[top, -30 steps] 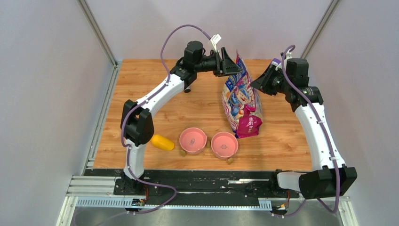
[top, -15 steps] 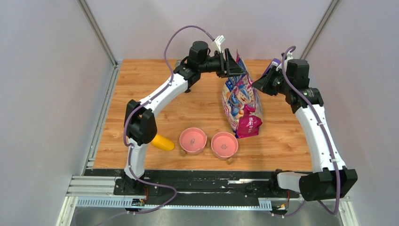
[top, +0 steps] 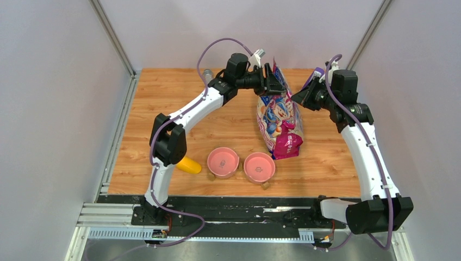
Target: Serve the pet food
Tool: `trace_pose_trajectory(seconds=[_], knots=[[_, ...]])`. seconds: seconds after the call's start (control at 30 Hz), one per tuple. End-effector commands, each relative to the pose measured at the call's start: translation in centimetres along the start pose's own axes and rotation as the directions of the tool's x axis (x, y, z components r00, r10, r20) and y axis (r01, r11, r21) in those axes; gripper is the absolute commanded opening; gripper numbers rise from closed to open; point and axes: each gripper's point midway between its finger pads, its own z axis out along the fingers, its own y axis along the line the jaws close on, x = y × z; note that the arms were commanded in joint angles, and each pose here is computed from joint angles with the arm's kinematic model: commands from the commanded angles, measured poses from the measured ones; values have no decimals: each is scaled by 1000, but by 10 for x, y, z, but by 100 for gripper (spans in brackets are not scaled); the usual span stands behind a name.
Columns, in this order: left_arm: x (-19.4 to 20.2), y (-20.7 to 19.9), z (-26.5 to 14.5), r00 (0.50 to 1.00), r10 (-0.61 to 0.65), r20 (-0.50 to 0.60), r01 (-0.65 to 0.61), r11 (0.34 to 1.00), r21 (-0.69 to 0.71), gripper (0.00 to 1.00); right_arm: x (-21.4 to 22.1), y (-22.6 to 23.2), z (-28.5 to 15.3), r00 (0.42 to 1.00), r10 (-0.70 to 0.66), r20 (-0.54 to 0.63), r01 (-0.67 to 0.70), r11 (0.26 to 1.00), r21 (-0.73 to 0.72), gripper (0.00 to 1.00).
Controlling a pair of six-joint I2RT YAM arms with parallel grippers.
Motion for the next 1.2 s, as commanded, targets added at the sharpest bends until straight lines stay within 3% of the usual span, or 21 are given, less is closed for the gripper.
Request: trace_pose_trajectory(seconds=[0.0, 0.43, 0.6, 0.67, 0.83, 1.0, 1.1, 1.17], knots=[[-8, -31, 0, 998, 57, 28, -58, 996, 69, 59, 6, -4, -1, 1000, -25, -8, 25, 1000, -3, 0], [-9, -49, -7, 992, 115, 49, -121, 982, 142, 71, 8, -8, 2, 1000, -14, -4, 14, 1000, 2, 0], [-12, -52, -8, 989, 131, 64, -139, 980, 144, 71, 8, -8, 3, 1000, -14, -2, 14, 1000, 1, 0], [-12, -47, -6, 991, 118, 58, -124, 985, 120, 67, 8, -7, 3, 1000, -15, -3, 15, 1000, 1, 0], [-10, -38, -4, 995, 89, 47, -93, 992, 85, 41, 8, -6, 3, 1000, -16, -5, 16, 1000, -4, 0], [-11, -38, -4, 996, 76, 46, -79, 994, 77, 30, 8, -7, 4, 1000, -16, -8, 16, 1000, -5, 0], [-12, -39, -3, 997, 62, 44, -66, 995, 80, 16, 10, -7, 4, 1000, -16, -13, 16, 1000, -5, 0], [-12, -39, -2, 998, 55, 41, -58, 995, 82, 14, 11, -7, 5, 1000, -17, -19, 17, 1000, -8, 0]])
